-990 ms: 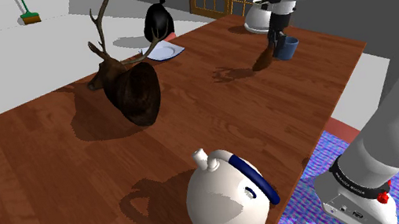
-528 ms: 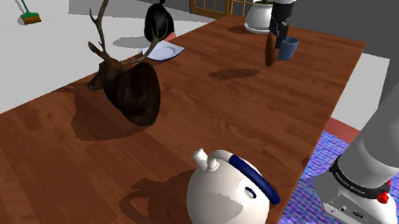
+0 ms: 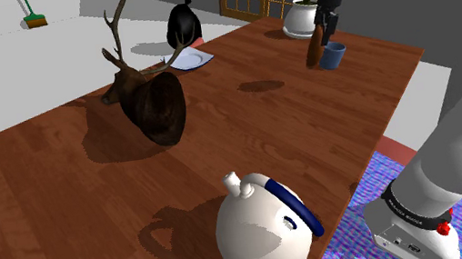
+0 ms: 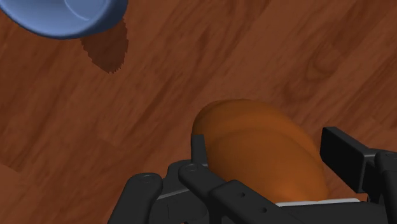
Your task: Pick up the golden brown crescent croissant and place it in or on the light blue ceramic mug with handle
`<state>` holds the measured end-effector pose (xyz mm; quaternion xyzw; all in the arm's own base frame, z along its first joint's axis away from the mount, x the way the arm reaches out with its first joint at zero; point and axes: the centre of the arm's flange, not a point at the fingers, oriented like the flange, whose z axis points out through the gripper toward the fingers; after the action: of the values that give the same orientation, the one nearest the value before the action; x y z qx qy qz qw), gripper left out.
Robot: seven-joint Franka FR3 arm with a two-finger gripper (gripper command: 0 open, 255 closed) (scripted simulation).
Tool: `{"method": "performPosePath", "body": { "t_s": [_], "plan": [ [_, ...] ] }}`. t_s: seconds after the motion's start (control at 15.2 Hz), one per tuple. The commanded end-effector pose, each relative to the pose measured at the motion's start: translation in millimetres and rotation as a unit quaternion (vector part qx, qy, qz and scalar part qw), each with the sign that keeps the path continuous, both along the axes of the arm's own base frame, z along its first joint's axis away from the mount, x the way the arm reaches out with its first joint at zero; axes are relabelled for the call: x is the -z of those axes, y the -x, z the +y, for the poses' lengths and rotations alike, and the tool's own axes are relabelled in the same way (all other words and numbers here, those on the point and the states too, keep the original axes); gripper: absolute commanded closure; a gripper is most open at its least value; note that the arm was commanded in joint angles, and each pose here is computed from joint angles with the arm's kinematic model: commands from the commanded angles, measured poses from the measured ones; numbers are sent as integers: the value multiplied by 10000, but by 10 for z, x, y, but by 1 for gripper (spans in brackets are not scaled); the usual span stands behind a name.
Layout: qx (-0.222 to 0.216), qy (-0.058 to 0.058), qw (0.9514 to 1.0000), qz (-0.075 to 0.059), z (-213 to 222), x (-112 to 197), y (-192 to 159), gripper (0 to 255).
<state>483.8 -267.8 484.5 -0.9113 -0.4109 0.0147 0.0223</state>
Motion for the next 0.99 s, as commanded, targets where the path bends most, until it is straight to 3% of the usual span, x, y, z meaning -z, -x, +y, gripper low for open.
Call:
{"method": "performPosePath", "body": {
  "t_s": [0.0,0.2,0.92],
  "plan": [
    [0,0,10000,0,-8,-112,1,255],
    [0,0,10000,0,-8,-238,1,255],
    [0,0,10000,0,-1457,-325,-28,255]
  ]
}}
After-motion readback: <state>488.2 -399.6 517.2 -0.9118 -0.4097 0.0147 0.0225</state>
